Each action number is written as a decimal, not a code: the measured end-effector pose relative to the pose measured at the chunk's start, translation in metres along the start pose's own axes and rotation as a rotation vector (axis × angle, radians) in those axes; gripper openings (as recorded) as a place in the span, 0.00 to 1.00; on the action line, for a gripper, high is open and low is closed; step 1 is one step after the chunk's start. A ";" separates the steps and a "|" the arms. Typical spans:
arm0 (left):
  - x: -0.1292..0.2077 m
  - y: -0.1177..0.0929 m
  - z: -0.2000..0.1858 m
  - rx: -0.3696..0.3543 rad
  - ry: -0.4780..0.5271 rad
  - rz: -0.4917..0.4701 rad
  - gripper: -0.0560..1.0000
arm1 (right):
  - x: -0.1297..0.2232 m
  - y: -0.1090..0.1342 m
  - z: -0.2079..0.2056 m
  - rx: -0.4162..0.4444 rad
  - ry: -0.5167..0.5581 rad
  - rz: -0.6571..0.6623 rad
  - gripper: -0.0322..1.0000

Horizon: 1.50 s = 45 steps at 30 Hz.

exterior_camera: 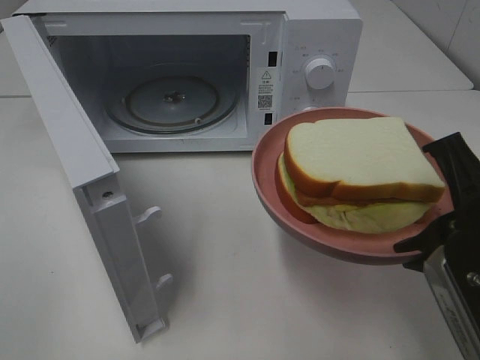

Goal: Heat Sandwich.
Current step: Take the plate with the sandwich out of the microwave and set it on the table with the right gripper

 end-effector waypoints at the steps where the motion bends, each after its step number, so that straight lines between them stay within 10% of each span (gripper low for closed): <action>1: 0.000 0.000 0.000 0.000 0.000 0.000 0.98 | 0.003 0.003 0.000 -0.002 0.022 0.014 0.13; 45: 0.000 0.000 0.000 0.000 0.000 0.000 0.98 | 0.055 0.028 -0.009 0.048 0.471 0.878 0.13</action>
Point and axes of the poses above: a point on each arm's last joint axis where the gripper is mounted, z pointing out along that axis toward the gripper, y along the wrist's bending axis when the last joint is at zero, x = y × z, the point moved 4 cm from there along z, pointing out along that axis toward the gripper, and after that the axes turned 7 degrees about -z, right-handed, at the moved point
